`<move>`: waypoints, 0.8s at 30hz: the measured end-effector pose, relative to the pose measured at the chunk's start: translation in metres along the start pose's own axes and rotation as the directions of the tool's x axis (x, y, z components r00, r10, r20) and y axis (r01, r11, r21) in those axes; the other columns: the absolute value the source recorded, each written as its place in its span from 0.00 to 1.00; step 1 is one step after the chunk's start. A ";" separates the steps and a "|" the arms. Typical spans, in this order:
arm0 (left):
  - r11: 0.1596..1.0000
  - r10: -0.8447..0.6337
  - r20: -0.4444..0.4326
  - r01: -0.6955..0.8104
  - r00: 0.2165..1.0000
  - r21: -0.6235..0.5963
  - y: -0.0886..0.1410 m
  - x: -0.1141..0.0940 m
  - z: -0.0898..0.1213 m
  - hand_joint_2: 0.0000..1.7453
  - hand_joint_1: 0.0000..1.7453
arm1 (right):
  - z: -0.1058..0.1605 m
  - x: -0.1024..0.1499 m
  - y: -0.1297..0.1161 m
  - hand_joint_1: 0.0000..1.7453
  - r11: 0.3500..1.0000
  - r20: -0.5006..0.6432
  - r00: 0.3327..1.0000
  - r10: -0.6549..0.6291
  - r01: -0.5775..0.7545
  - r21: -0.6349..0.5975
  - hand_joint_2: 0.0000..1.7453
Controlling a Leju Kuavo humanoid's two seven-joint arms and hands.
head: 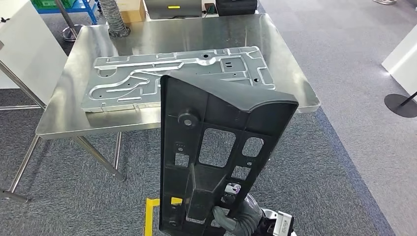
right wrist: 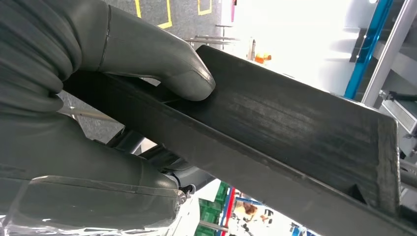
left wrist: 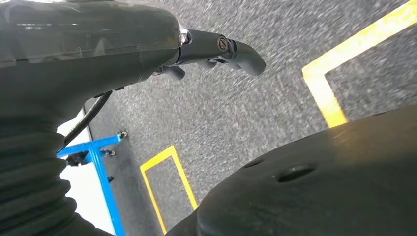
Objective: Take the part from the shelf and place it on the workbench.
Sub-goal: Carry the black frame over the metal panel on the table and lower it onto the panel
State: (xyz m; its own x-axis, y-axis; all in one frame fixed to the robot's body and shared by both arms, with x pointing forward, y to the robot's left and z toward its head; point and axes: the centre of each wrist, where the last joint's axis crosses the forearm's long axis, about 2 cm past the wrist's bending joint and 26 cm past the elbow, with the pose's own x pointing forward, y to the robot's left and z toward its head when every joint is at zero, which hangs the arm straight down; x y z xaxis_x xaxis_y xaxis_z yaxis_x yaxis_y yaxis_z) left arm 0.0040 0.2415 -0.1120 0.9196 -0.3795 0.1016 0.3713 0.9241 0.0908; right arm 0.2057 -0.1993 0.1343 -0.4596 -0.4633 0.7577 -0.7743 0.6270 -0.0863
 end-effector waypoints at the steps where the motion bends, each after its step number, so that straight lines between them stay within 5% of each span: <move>1: 1.000 0.000 -0.001 0.000 1.000 0.000 0.000 -0.001 0.000 1.00 0.00 | 0.000 0.000 0.000 1.00 1.000 -0.001 1.000 -0.001 0.001 0.001 1.00; 24: 1.000 -0.002 -0.009 0.002 1.000 -0.007 -0.004 -0.004 0.001 1.00 0.00 | 0.001 -0.001 0.001 1.00 1.000 0.000 1.000 0.001 -0.001 -0.015 1.00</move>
State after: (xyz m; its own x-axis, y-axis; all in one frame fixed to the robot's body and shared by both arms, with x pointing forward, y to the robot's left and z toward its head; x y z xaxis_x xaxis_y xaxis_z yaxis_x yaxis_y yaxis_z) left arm -0.0009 0.2393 -0.1120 0.9199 -0.3811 0.0922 0.3743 0.9235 0.0836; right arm 0.2049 -0.1984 0.1330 -0.4604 -0.4626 0.7576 -0.7672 0.6367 -0.0774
